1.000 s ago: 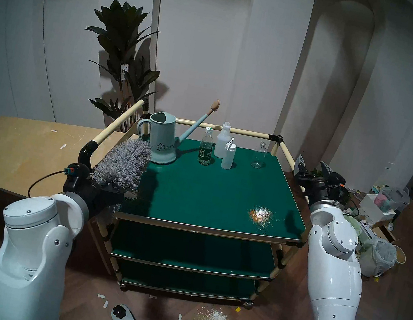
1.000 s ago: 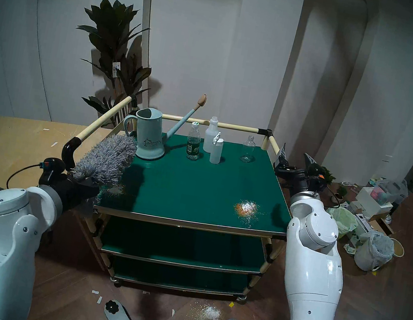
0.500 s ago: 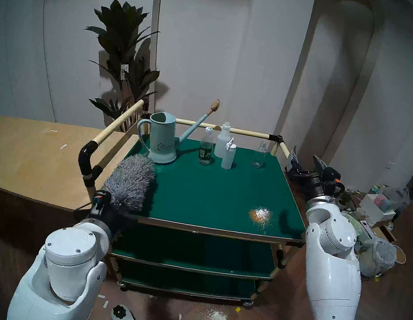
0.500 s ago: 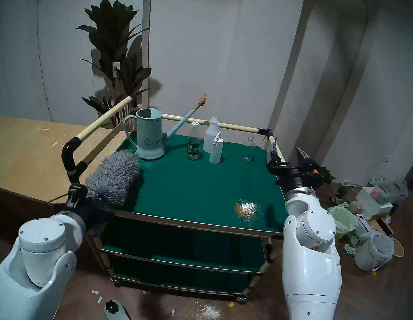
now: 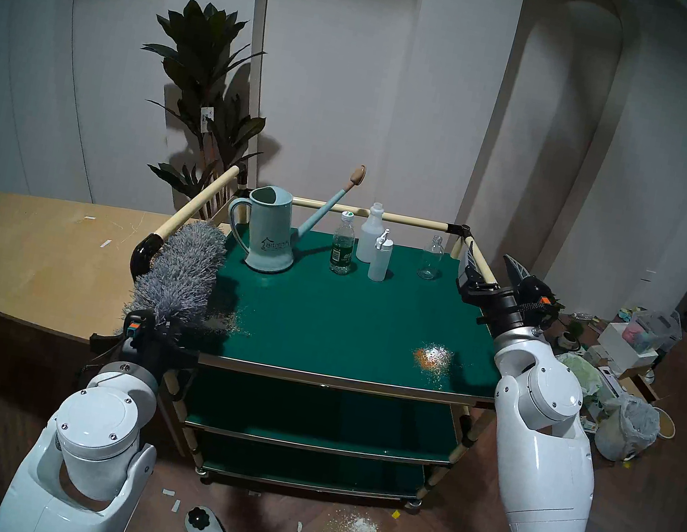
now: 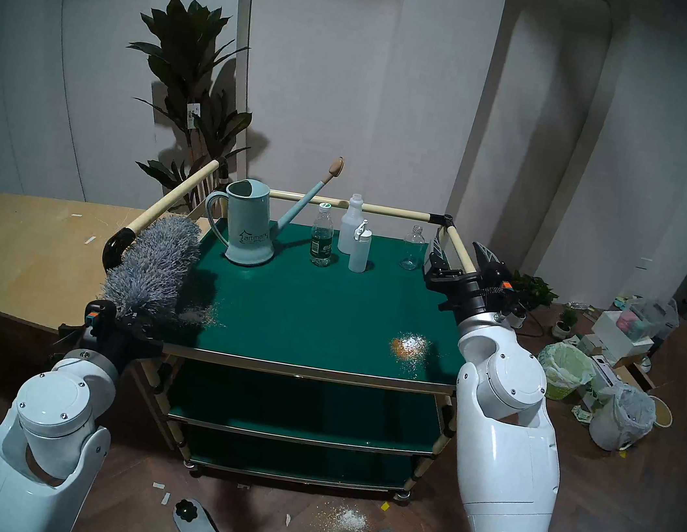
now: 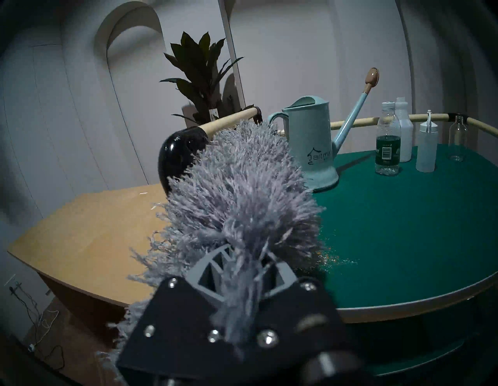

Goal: Dust the shelf with the duster

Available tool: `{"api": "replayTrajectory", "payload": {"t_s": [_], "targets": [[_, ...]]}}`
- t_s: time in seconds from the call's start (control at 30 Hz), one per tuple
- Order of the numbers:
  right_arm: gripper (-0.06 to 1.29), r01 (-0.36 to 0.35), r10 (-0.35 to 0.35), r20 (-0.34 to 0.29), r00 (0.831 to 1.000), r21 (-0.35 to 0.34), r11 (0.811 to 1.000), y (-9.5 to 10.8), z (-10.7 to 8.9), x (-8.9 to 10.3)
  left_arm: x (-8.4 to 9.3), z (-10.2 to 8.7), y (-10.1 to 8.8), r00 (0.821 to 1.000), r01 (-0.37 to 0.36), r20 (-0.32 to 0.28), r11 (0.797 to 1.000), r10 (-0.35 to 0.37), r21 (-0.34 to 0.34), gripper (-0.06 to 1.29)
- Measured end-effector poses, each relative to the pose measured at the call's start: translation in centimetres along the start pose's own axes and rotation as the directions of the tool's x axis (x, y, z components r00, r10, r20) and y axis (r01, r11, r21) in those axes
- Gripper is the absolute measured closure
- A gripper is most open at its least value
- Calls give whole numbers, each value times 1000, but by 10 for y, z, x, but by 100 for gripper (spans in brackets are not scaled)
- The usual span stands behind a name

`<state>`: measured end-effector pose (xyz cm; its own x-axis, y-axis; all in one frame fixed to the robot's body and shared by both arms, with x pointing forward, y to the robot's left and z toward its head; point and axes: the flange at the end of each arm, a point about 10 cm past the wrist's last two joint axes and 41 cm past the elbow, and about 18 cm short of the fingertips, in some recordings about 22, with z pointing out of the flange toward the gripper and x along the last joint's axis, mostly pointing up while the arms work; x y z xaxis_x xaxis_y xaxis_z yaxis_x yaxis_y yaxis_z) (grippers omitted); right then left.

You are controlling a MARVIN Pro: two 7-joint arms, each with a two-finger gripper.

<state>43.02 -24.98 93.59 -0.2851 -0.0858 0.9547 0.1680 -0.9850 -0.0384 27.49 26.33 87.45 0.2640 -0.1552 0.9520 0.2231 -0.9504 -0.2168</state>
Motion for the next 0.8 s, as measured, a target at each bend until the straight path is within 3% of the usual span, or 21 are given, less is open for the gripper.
{"api": "replayTrajectory", "payload": {"t_s": [0.4, 0.8], "targets": [[-2, 20, -20, 1, 1000, 1, 1000, -24, 1, 3, -51, 18, -15, 1000, -15, -13, 1000, 15, -21, 124], [-2, 41, -40, 18, 999, -34, 999, -32, 3, 3, -78, 46, -26, 996, 23, -83, 998, -28, -64, 124]]}}
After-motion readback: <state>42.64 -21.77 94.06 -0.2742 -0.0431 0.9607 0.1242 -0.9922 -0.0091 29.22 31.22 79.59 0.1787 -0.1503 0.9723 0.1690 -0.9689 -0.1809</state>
